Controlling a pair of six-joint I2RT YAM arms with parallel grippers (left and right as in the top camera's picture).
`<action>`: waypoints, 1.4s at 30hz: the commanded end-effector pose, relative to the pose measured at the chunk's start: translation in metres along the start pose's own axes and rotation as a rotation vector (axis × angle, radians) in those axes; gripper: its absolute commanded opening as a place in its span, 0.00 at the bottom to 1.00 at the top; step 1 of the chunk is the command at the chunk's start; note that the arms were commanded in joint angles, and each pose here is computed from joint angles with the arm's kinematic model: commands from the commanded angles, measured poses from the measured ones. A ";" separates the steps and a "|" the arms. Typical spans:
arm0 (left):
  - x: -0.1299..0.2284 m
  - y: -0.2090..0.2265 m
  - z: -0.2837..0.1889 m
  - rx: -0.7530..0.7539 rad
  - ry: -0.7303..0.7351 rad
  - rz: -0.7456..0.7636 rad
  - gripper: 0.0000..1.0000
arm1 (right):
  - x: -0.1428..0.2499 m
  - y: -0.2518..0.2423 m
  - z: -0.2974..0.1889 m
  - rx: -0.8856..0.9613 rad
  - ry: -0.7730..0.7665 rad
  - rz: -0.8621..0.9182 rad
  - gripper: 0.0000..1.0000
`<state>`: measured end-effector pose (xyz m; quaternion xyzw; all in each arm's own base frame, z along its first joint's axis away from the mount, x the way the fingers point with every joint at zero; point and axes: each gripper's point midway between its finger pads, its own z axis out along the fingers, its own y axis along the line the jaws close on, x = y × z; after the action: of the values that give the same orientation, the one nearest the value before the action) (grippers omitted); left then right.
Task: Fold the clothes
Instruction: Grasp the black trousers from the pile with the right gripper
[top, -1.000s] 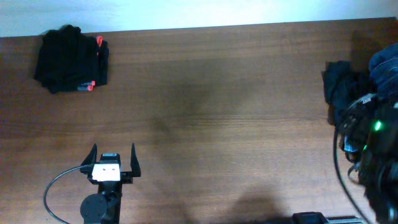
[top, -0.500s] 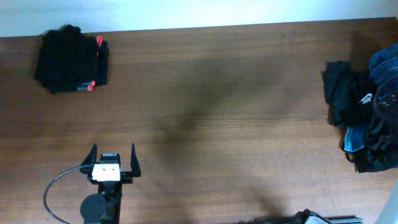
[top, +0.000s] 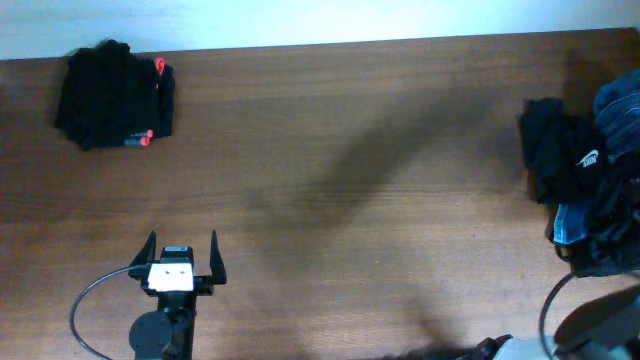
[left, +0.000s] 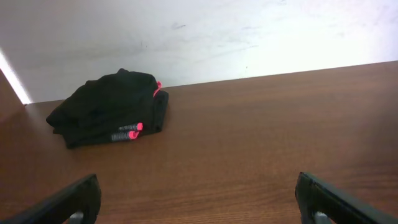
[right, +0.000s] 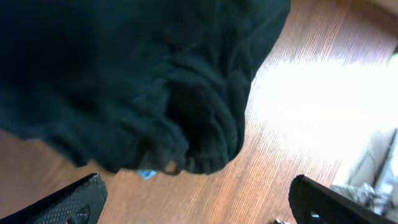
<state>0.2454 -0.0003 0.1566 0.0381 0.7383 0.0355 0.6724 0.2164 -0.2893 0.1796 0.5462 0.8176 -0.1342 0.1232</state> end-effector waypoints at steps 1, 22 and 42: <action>0.000 0.000 0.000 -0.003 -0.006 -0.005 1.00 | -0.009 -0.010 0.009 0.009 0.005 0.029 0.99; 0.000 0.000 0.000 -0.003 -0.006 -0.005 0.99 | -0.008 0.004 0.084 -0.080 0.032 -0.014 0.98; 0.000 0.000 0.000 -0.003 -0.006 -0.005 0.99 | -0.022 0.049 0.026 -0.245 -0.086 -0.092 0.04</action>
<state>0.2454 -0.0003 0.1566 0.0381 0.7383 0.0355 0.6724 0.2336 -0.3066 0.0907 0.5235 0.8407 -0.0667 0.1215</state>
